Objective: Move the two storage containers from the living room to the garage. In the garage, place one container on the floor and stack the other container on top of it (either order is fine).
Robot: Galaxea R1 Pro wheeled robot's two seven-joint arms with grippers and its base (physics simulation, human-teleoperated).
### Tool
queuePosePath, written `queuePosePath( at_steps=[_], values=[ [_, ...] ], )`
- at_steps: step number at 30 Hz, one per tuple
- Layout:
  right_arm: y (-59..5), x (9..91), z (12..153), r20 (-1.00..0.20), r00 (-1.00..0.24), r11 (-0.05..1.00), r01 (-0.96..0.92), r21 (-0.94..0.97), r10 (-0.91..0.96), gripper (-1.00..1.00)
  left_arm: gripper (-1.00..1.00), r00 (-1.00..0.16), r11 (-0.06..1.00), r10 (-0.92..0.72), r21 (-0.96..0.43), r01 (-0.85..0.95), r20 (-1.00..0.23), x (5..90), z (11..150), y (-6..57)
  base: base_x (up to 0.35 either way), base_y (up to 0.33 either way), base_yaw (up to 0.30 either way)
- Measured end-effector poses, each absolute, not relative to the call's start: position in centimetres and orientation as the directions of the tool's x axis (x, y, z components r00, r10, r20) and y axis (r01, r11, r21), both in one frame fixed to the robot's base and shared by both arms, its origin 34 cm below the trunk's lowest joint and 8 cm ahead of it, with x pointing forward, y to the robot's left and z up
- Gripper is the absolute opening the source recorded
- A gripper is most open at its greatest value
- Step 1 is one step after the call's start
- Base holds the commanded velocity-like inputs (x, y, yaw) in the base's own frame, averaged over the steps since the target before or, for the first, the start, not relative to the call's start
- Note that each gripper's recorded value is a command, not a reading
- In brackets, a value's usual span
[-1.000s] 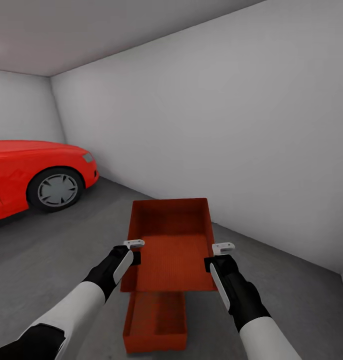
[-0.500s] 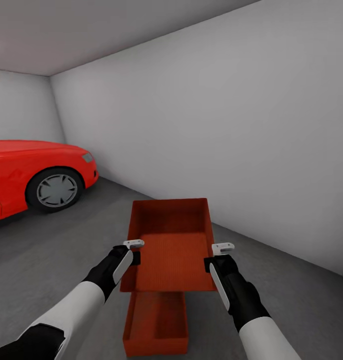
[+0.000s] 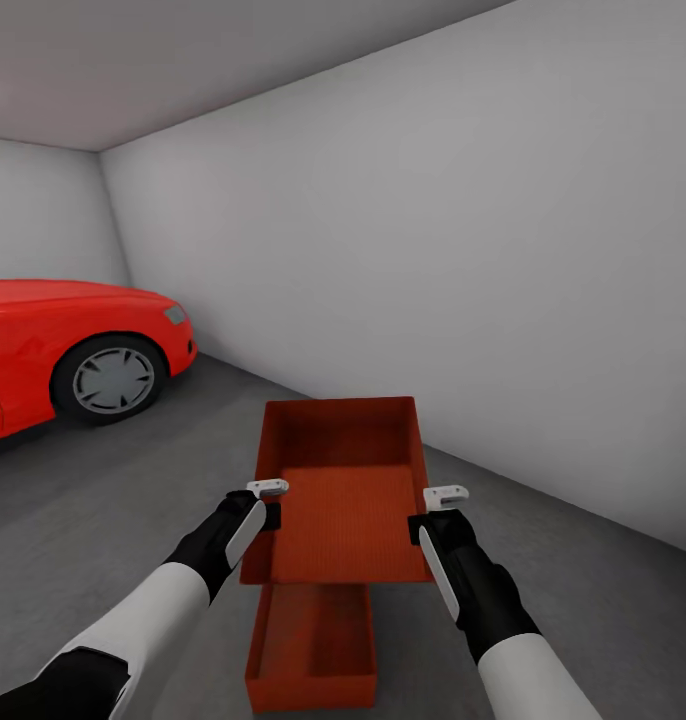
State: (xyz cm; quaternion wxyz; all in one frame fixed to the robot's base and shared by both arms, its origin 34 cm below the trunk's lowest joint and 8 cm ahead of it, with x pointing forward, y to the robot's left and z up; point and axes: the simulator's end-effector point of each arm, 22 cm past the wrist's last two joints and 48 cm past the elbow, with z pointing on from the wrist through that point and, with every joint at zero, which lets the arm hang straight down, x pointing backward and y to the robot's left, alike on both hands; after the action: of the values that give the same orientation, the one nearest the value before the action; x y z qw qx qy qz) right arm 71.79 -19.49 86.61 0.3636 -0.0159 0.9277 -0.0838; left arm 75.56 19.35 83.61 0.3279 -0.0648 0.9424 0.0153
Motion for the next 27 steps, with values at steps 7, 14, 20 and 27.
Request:
queuePosePath(
  at_steps=[7, 14, 20, 27],
  values=[
    [-19.5, 71.8, 86.1, -0.671, -0.736, 0.986, 0.031, -0.166, -0.09, -1.0, -1.0, -0.777, 0.991, -0.111, -0.013, -0.131, -0.619, 75.6, 83.2, 19.3, 0.0, 0.0, 0.0],
    [-19.5, 71.8, 85.1, -0.671, -0.736, 0.986, 0.031, -0.166, -0.089, -1.0, -1.0, -0.778, 0.991, -0.111, -0.012, -0.132, -0.619, 75.6, 82.2, 19.4, 0.0, 0.0, 0.0],
    [-19.5, 71.8, 84.2, -0.67, -0.737, 0.986, 0.031, -0.166, -0.089, -1.0, -1.0, -0.778, 0.991, -0.112, -0.012, -0.133, -0.618, 75.6, 81.2, 19.4, 0.0, 0.0, 0.0],
    [-19.5, 71.9, 83.1, -0.67, -0.737, 0.985, 0.031, -0.167, -0.09, -1.0, -1.0, -0.778, 0.991, -0.113, -0.013, -0.133, -0.618, 75.6, 80.1, 19.3, 0.0, 0.0, 0.119]
  ],
)
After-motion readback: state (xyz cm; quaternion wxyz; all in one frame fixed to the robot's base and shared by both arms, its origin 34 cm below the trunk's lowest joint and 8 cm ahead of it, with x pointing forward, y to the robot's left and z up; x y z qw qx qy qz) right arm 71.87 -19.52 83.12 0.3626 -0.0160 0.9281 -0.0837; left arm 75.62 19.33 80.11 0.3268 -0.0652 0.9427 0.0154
